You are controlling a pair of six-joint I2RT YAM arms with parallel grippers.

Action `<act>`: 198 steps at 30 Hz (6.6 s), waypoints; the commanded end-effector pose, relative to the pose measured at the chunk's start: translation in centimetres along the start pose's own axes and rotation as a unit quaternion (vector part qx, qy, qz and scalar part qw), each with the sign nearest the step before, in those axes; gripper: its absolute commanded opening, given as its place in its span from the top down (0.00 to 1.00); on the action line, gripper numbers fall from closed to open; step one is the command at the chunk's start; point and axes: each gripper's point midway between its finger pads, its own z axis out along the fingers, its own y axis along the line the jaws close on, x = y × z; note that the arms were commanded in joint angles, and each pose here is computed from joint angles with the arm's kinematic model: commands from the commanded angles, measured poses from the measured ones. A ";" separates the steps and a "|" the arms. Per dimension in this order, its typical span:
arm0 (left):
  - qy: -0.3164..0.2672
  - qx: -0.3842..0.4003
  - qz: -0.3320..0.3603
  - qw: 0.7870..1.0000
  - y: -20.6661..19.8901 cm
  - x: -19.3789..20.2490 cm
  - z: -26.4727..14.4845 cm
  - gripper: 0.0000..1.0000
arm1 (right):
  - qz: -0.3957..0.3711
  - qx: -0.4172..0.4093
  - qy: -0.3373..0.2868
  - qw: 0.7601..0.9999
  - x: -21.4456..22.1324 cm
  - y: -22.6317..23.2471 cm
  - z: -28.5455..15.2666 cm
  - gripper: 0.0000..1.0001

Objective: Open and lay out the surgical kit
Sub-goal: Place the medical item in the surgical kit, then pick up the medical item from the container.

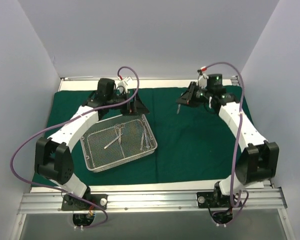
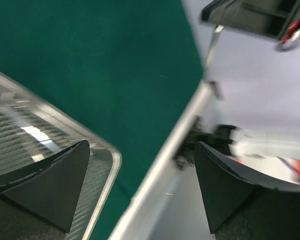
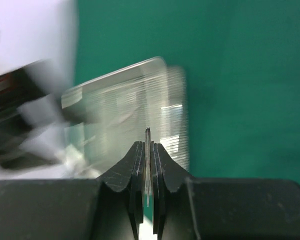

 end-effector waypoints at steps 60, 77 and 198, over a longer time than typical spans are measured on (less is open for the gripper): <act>0.037 -0.353 0.011 0.935 14.7 2.5 -11.3 0.04 | -0.061 0.572 0.180 0.798 1.7 -33.8 -8.2 0.73; 0.109 -0.397 -0.077 0.908 17.8 5.8 -9.4 0.29 | -0.046 0.508 0.052 0.859 -4.6 -20.1 -7.6 0.47; 0.052 -0.470 0.033 0.880 17.5 3.0 -3.9 0.98 | -0.058 0.330 0.027 0.942 0.2 -11.6 -7.2 0.45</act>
